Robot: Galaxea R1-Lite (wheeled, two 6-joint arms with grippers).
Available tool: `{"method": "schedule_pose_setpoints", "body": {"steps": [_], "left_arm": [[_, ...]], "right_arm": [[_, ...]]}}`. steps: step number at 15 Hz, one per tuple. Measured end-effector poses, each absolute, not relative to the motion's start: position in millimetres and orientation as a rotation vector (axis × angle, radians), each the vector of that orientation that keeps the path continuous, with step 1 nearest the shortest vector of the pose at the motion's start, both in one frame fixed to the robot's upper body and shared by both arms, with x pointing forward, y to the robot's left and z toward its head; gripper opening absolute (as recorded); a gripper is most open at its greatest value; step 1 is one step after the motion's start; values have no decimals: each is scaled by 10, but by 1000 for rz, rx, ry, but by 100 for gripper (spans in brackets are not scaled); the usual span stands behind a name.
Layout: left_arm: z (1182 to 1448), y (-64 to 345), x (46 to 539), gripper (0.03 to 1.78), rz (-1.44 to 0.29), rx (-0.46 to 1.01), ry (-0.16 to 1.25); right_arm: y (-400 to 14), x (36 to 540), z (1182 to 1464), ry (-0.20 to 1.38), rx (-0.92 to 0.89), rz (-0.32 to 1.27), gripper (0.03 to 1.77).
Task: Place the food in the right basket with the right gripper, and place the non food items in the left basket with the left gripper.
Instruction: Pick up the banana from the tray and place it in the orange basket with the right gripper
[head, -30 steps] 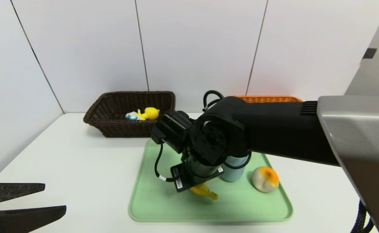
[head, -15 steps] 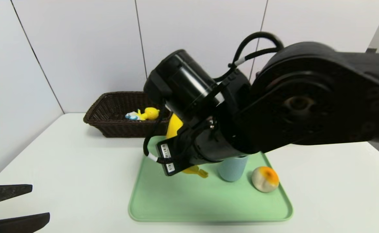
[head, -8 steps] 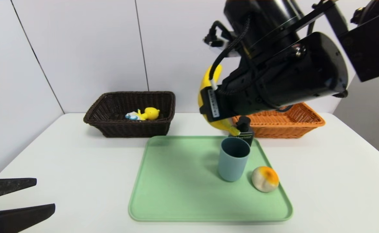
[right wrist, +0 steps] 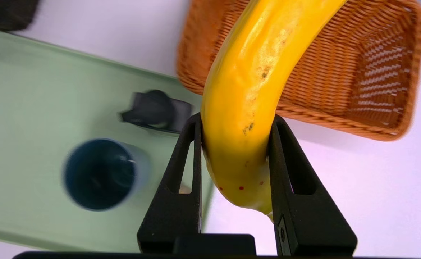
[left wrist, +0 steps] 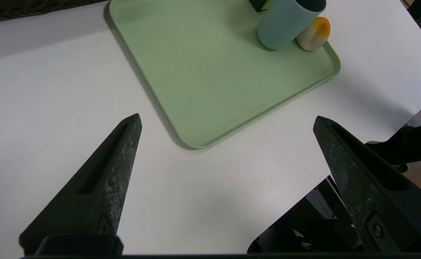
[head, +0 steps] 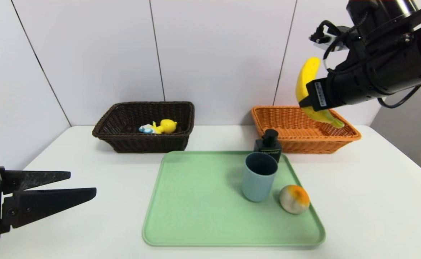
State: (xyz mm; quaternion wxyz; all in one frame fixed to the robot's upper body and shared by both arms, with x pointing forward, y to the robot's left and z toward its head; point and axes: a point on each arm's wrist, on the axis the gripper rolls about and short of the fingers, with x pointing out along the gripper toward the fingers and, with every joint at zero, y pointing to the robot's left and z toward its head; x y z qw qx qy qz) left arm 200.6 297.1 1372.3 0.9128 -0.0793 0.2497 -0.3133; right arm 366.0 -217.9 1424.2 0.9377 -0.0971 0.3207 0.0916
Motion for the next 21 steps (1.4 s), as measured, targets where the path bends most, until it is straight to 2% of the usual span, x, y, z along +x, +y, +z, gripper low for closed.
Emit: {"method": "schedule_pose_setpoints", "body": {"steps": [4,8,16,21], "left_arm": [[13689,2943,2124,169,-643,-166,540],[13662,2936,2151,169,-641,-168,557],[13645,2934,2160,169,-638,-168,566],[13591,2931,2175,169,-633,-169,587]], "right_arm": [[-2570,3748,14186,678,-366,243,52],[-2778,3945,14120,667,-623,339,53],[-2804,4582,13752,679,-949,483,52],[-2845,4792,13492,703,-1138,580,52]]}}
